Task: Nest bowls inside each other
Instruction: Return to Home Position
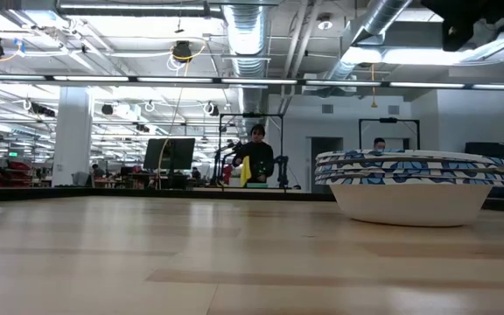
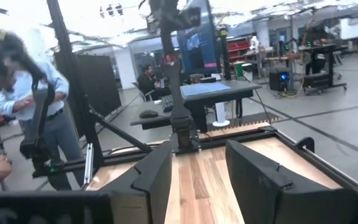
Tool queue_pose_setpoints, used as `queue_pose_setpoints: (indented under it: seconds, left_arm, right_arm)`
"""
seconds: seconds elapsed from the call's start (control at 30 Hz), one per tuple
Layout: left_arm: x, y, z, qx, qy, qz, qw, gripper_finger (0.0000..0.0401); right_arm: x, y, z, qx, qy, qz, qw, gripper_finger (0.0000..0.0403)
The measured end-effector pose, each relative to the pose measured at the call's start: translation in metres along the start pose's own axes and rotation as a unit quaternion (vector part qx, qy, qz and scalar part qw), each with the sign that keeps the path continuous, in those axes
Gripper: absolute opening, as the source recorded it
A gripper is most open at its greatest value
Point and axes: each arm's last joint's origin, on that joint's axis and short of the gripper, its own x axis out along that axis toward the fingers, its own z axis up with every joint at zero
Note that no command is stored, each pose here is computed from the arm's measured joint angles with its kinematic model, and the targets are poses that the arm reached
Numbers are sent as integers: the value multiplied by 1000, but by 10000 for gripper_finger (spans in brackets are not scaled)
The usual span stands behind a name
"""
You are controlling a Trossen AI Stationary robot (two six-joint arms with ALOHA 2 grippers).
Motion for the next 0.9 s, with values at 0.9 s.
queue_pose_setpoints:
  seconds: [0.9]
  left_arm:
    - [151,-46,-181,-139,-216,-97,962,107]
  right_arm:
    - [12,-4,-8,-22,47,-44,998,164]
